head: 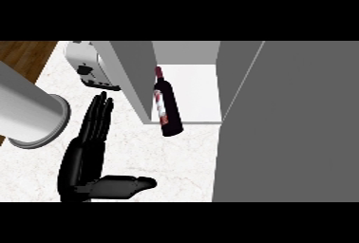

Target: Pick up the wine, place it into the cabinet and close the cabinet

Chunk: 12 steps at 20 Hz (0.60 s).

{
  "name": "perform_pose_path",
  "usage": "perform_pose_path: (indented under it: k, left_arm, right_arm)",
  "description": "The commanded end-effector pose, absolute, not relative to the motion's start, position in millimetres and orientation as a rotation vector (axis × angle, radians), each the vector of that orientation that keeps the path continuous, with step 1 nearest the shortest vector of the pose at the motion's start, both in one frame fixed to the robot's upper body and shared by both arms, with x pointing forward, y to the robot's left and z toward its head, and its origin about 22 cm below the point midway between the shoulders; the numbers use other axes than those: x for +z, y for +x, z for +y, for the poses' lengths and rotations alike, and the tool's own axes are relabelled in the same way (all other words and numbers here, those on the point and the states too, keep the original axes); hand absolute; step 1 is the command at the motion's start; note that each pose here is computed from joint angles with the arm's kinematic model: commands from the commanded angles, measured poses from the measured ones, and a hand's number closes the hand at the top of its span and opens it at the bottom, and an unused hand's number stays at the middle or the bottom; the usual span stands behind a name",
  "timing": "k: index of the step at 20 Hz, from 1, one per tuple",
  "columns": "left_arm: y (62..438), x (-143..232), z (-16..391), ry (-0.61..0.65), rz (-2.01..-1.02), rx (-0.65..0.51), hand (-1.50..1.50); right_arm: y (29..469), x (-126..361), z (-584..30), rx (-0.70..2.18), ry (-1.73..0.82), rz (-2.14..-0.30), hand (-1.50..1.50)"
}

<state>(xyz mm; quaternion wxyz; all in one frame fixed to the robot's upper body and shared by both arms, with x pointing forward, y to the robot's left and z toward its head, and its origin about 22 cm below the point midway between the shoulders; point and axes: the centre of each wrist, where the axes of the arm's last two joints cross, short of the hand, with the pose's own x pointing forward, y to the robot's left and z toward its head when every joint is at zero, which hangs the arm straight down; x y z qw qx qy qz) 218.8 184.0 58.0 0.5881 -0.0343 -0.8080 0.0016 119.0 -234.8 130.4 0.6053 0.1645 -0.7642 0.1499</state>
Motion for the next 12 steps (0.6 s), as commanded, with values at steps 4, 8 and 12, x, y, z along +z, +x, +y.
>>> perform_pose_path:
  k: [4, 8, 12]
  left_arm:
    - [193.2, 53.6, 222.8, -0.226, -1.886, -0.043, 1.50]
    - [174.6, 61.8, 236.5, -0.263, -1.864, -0.083, 1.50]
    - [180.2, 47.4, 273.1, -0.239, -1.874, -0.064, 1.50]
  right_arm:
    - [93.0, 156.6, -231.3, 0.635, 0.451, -1.717, 1.50]
    - [89.0, 160.9, -235.3, 0.692, 0.397, -1.735, 1.50]
    - [90.4, 148.0, -237.3, 0.619, 0.463, -1.743, 1.50]
